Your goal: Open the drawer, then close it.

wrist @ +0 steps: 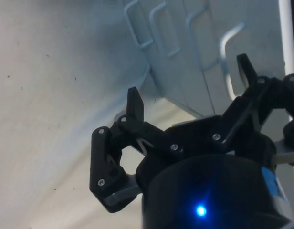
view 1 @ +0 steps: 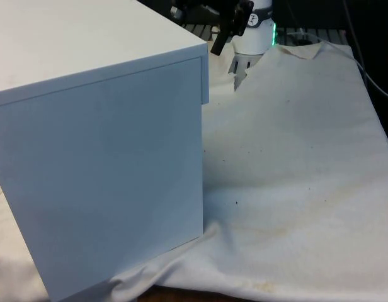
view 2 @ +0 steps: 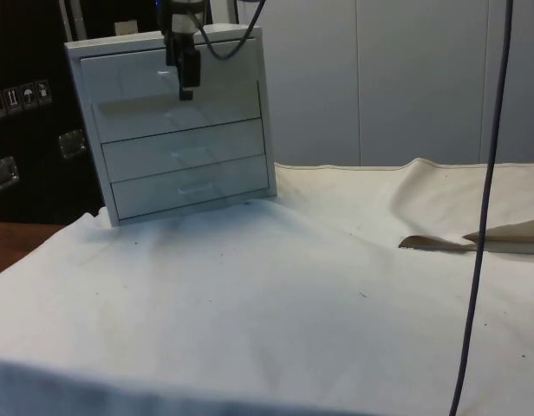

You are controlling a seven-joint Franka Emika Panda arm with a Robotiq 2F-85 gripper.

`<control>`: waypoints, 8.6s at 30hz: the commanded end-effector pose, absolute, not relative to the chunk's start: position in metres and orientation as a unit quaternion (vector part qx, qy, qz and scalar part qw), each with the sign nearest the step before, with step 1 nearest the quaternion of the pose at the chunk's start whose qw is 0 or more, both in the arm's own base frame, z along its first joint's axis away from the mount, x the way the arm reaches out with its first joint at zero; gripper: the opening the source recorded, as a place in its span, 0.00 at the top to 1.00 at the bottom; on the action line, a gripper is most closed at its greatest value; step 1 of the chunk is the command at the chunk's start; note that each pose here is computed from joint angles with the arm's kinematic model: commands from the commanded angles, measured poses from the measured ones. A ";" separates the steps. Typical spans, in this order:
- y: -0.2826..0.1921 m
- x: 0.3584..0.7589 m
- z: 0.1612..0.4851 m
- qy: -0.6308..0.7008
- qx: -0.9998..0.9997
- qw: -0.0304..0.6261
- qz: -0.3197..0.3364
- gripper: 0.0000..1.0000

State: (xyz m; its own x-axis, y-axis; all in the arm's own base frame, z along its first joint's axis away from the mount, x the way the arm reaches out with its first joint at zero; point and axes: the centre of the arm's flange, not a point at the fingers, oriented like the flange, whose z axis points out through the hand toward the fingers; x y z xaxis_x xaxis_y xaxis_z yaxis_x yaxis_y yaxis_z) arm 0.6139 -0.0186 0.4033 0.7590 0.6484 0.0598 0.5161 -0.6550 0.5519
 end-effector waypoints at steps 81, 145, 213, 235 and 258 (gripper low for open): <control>-0.017 0.578 0.409 0.348 0.891 0.253 0.147 1.00; 0.068 0.518 0.384 0.346 0.885 0.271 0.155 0.14; 0.105 0.511 0.341 0.337 0.880 0.306 0.133 1.00; 0.064 0.532 0.363 0.320 0.877 0.330 0.139 1.00; 0.040 0.553 0.388 0.299 0.876 0.348 0.146 1.00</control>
